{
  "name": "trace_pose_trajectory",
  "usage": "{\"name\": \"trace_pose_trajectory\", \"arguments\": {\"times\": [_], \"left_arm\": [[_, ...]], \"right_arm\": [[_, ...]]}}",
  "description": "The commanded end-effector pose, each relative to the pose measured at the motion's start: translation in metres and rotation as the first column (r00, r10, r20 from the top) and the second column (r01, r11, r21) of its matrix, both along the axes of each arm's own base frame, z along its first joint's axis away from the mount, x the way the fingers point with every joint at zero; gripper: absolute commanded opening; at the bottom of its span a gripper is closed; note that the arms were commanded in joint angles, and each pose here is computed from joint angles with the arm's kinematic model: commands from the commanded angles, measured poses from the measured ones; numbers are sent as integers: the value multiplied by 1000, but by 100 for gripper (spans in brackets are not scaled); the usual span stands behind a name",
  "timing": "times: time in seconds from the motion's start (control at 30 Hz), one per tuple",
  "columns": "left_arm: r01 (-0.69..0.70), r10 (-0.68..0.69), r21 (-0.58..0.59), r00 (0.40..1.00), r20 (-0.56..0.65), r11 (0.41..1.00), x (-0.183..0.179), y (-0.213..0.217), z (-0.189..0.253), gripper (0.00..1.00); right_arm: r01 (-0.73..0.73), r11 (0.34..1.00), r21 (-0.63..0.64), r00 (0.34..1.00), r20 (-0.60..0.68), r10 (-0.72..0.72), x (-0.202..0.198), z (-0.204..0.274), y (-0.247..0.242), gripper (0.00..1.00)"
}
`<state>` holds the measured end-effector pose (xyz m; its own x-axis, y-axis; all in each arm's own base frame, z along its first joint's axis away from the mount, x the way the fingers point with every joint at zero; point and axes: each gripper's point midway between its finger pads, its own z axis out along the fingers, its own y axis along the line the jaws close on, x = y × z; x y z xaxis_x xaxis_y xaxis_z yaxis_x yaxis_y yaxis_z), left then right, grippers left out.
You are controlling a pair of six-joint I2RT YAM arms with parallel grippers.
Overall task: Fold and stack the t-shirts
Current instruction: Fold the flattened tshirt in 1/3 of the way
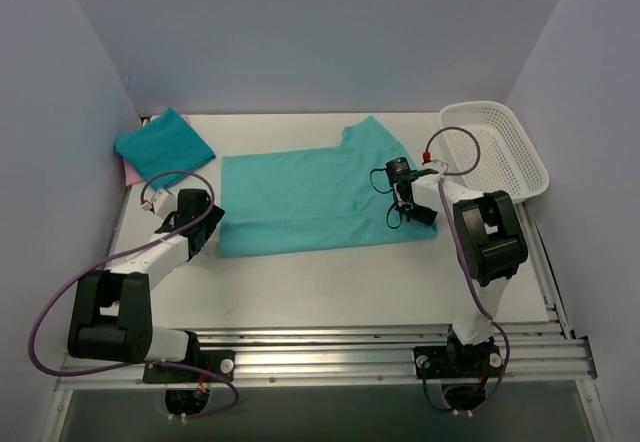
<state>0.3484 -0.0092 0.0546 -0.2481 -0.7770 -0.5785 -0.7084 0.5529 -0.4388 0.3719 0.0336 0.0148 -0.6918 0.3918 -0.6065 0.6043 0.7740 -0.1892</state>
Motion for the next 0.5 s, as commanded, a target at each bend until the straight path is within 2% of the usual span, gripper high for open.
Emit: {"name": "trace_pose_trajectory", "arguments": {"times": [0.0, 0.1, 0.2, 0.3, 0.37, 0.4, 0.47], "left_arm": [[-2, 2, 6, 998, 65, 1000, 14, 2, 17, 89], [1, -1, 4, 997, 73, 1000, 16, 2, 24, 89], [10, -9, -5, 995, 99, 1000, 18, 0, 35, 89], [39, -36, -14, 988, 149, 999, 22, -5, 52, 88], [49, -45, -17, 981, 187, 999, 23, -6, 67, 88], [50, -45, -19, 978, 203, 999, 23, -7, 73, 88], [50, -42, -23, 964, 262, 999, 24, -6, 91, 88]], "right_arm": [[3, 1000, -24, 999, -33, -4, -13, 4, -6, 56], [19, 998, -58, 999, 40, -17, -11, 36, -7, 70], [25, 997, -69, 994, 107, -17, -8, 64, -1, 71], [-17, 1000, -17, 977, 214, 20, 3, 98, 16, 70], [-78, 997, 27, 953, 296, 67, 20, 116, 34, 70], [-177, 983, 39, 942, 296, 158, 24, 121, 50, 70], [-247, 966, 77, 914, 350, 206, 45, 144, 68, 72]]}}
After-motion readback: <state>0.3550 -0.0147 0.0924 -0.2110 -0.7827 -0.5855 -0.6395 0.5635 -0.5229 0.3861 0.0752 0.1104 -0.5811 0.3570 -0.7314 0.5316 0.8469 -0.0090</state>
